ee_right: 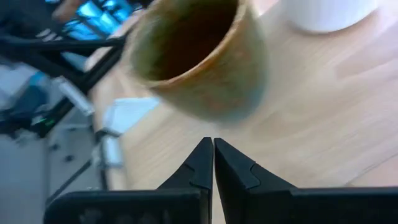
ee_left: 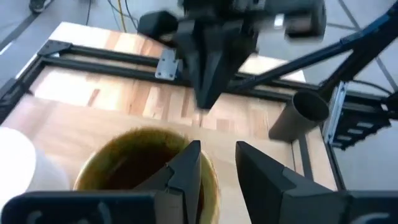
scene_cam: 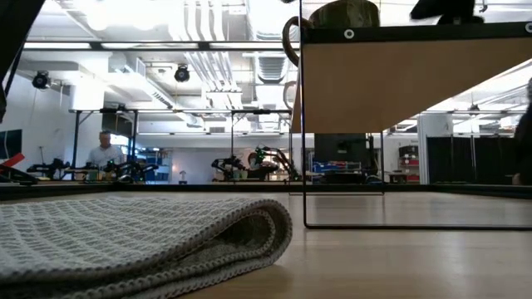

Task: Stack small to large cups/mugs on shelf
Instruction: Adjust the white mug on the shelf

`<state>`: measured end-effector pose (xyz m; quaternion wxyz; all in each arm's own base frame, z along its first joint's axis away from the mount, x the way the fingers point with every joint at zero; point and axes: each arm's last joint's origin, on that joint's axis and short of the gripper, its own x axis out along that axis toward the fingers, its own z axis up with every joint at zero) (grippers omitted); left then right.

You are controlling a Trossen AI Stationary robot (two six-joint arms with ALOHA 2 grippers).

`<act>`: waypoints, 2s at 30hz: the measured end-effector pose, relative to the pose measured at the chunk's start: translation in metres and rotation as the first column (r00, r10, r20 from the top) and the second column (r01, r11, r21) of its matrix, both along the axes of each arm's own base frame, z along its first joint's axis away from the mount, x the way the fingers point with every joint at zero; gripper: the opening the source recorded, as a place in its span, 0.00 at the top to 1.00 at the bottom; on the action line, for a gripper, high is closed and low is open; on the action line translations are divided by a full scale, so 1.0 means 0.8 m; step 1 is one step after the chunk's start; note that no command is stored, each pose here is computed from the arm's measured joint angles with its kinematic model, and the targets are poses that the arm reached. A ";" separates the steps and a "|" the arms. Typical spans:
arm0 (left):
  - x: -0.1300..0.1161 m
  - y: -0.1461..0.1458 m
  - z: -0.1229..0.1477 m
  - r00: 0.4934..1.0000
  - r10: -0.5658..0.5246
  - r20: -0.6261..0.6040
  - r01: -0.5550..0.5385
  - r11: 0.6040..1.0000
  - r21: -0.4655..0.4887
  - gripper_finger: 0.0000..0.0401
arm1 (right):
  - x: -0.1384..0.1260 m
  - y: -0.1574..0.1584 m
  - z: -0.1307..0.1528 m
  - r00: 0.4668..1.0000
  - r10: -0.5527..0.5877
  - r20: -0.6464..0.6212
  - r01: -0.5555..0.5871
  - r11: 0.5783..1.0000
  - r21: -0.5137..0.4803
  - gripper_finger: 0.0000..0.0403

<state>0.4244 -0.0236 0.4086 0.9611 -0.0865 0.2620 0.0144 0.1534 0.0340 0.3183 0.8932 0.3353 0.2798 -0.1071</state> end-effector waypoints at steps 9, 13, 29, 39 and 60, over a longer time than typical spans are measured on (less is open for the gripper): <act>-0.042 0.016 0.012 0.973 0.194 -0.129 -0.175 0.974 0.141 0.81 | -0.021 0.015 0.010 0.994 0.091 0.056 -0.094 0.993 0.066 0.98; -0.042 0.024 0.010 0.965 0.222 -0.142 -0.199 0.967 0.156 0.93 | -0.022 0.022 0.009 0.993 0.106 0.048 -0.110 0.990 0.090 0.98; -0.048 0.121 -0.017 0.844 0.472 -0.255 -0.417 0.876 0.242 1.00 | -0.028 0.040 0.008 0.989 0.138 0.048 -0.142 0.984 0.108 0.98; -0.049 0.152 -0.050 0.828 0.430 -0.359 -0.427 0.900 0.092 1.00 | -0.028 0.041 0.008 0.987 0.153 0.047 -0.156 0.984 0.086 0.98; -0.034 0.158 -0.056 0.874 0.408 -0.264 -0.411 0.910 0.047 1.00 | -0.027 0.041 0.007 0.987 0.153 0.047 -0.156 0.984 0.085 0.98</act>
